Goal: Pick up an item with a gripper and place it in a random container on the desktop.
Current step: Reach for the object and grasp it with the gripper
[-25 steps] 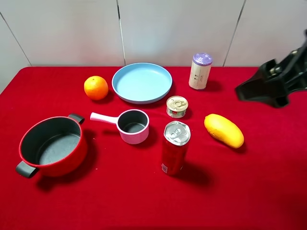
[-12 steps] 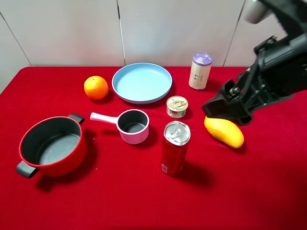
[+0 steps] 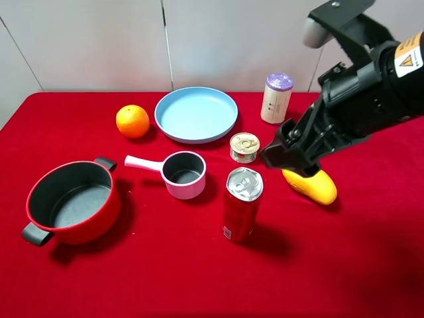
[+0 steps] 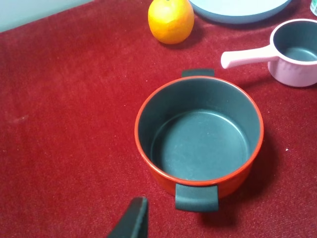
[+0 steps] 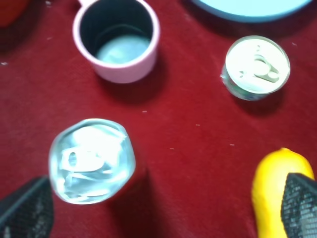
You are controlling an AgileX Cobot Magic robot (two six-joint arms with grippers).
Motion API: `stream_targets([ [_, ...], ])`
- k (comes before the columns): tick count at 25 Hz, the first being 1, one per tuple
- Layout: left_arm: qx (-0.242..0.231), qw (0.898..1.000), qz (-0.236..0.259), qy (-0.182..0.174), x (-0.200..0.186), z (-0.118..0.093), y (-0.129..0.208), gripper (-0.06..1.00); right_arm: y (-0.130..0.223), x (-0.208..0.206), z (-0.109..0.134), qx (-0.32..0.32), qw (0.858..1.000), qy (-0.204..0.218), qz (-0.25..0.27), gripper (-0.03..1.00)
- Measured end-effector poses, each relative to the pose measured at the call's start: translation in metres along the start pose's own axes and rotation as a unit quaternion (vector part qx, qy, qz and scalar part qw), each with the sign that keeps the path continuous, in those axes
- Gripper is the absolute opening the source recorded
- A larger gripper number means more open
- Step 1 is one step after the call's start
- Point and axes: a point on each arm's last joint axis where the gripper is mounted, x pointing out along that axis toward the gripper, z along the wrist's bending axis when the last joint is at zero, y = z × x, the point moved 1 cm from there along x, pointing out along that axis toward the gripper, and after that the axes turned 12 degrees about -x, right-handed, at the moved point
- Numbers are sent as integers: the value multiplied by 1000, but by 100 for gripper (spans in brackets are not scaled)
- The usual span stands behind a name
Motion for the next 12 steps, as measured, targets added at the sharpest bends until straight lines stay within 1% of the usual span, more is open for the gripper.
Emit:
stream_targets([
  [5, 0, 1000, 0, 0, 0, 0, 0, 99, -2, 3, 6, -11, 1000, -9, 2, 69],
  [12, 0, 1000, 0, 0, 0, 0, 0, 99, -3, 19, 6, -8, 1000, -15, 19, 69],
])
